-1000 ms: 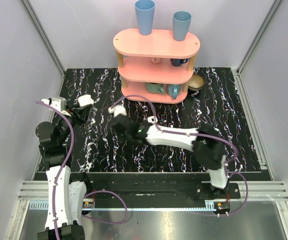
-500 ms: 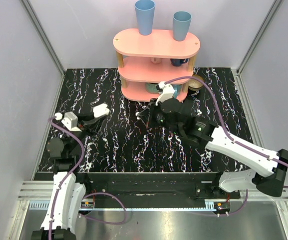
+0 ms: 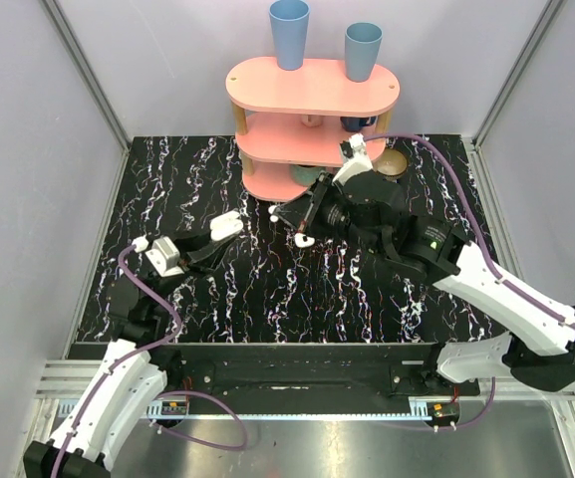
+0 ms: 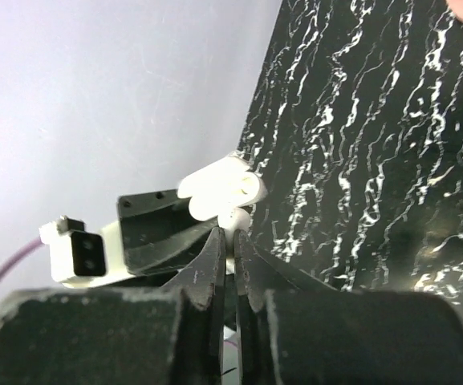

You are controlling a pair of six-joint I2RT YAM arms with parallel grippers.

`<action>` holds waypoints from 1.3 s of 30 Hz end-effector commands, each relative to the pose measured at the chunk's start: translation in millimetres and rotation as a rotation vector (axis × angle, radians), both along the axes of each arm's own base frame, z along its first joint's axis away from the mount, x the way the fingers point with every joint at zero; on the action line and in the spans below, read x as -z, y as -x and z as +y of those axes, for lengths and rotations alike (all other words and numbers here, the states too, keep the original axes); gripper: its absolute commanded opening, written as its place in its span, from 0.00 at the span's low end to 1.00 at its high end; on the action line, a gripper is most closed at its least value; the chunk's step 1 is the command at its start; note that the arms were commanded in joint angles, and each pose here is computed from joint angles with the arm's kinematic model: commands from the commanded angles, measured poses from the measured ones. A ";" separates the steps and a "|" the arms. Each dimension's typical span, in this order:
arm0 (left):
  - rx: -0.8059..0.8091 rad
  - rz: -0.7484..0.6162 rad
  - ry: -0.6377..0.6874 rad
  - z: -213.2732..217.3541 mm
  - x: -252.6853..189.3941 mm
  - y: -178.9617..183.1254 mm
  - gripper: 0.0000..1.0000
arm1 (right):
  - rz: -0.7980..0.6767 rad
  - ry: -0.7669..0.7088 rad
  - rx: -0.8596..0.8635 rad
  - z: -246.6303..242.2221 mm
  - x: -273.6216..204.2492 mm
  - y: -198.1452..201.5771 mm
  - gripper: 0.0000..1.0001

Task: Insert the wireless bluetooth earbuds into the charging case
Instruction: Insert the left earbud into the left side groove of the charging case.

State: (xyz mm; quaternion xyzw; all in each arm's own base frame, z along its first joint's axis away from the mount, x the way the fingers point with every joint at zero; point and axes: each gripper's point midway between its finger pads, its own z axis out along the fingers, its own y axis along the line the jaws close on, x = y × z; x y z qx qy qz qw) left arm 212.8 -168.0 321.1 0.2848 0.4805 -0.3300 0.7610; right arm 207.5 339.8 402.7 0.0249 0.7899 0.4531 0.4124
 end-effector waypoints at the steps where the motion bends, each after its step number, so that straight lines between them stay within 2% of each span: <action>1: -0.087 -0.123 0.011 6.8 -21.7 -4.0 0.00 | 0.166 -0.086 0.070 5.5 -5.7 -2.7 0.00; 6: -0.139 -0.141 0.033 8.6 -21.2 -9.9 0.00 | 0.292 -0.107 0.095 20.8 6.9 -4.7 0.00; 11: -0.198 -0.159 0.013 9.1 -19.0 -20.1 0.00 | 0.357 -0.099 0.143 28.4 15.8 -10.9 0.00; 19: -0.250 -0.168 -0.014 3.8 -12.9 -28.8 0.00 | 0.378 -0.080 0.173 42.3 22.7 -17.5 0.00; 26: -0.249 -0.174 -0.032 -0.8 -12.6 -28.7 0.00 | 0.444 -0.078 0.128 62.9 33.3 -13.7 0.00; 39: -0.246 -0.176 -0.068 -6.9 -11.3 -28.8 0.00 | 0.467 -0.111 0.114 78.0 34.2 -16.7 0.00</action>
